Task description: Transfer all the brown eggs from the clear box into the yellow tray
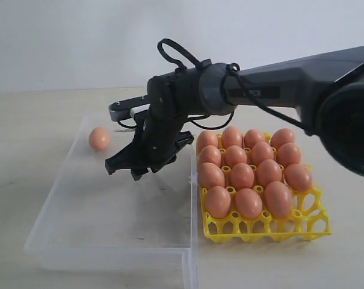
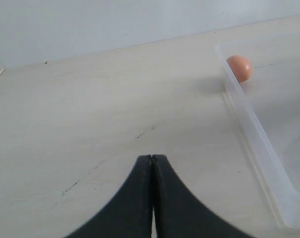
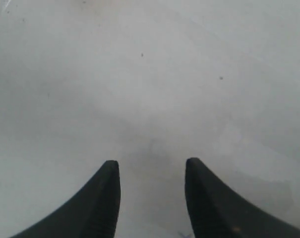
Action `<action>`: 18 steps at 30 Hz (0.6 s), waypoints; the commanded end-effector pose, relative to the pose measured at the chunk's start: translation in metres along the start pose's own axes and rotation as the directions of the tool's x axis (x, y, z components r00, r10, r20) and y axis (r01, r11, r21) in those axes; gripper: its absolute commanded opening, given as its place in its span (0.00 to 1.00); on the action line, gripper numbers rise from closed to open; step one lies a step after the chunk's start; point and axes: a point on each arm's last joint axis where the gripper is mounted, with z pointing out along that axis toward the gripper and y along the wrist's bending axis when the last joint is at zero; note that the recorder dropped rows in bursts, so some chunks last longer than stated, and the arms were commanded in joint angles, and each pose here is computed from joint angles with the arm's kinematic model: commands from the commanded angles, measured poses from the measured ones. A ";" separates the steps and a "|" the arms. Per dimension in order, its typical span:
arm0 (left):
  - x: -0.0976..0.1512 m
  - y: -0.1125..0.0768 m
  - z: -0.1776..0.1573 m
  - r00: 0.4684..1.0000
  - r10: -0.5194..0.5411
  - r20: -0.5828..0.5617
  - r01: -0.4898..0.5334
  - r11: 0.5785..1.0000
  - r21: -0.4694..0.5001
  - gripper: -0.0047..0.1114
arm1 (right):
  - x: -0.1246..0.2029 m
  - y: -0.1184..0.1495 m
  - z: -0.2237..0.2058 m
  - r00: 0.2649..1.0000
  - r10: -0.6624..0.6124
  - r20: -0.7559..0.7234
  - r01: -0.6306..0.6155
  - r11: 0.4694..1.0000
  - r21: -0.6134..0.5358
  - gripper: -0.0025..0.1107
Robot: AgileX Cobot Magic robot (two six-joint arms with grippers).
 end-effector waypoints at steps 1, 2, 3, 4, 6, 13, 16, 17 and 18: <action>-0.002 0.000 -0.001 1.000 -0.004 0.016 0.004 1.000 0.004 0.04 | -0.005 0.003 -0.031 0.988 0.016 0.154 -0.010 0.999 -0.038 0.39; -0.002 0.000 -0.001 1.000 -0.004 0.016 0.004 1.000 0.004 0.04 | -0.008 0.004 -0.036 0.982 0.017 0.189 -0.009 0.999 -0.041 0.39; -0.002 0.000 -0.001 1.000 -0.004 0.016 0.004 1.000 0.004 0.04 | -0.013 0.005 -0.043 0.972 0.017 0.233 -0.007 0.999 -0.046 0.39; -0.002 0.000 -0.001 1.000 -0.004 0.016 0.004 1.000 0.004 0.04 | -0.018 0.006 -0.050 0.960 0.025 0.278 -0.010 0.998 -0.055 0.39; -0.002 0.000 -0.001 1.000 -0.004 0.016 0.004 1.000 0.004 0.04 | -0.025 0.008 -0.059 0.933 0.059 0.355 -0.031 0.996 -0.085 0.42; -0.002 0.000 -0.001 1.000 -0.004 0.016 0.004 1.000 0.004 0.04 | -0.046 0.011 -0.056 0.888 0.115 0.446 -0.064 0.990 -0.128 0.48; -0.002 0.000 -0.001 1.000 -0.004 0.016 0.004 1.000 0.004 0.04 | -0.053 0.013 -0.040 0.885 0.162 0.436 -0.099 0.982 -0.162 0.48; -0.002 0.000 -0.001 1.000 -0.004 0.016 0.004 1.000 0.004 0.04 | -0.055 0.013 -0.035 0.882 0.180 0.435 -0.113 0.978 -0.176 0.48; -0.002 0.000 -0.001 1.000 -0.004 0.016 0.004 1.000 0.004 0.04 | -0.057 0.014 -0.030 0.881 0.196 0.431 -0.125 0.974 -0.188 0.48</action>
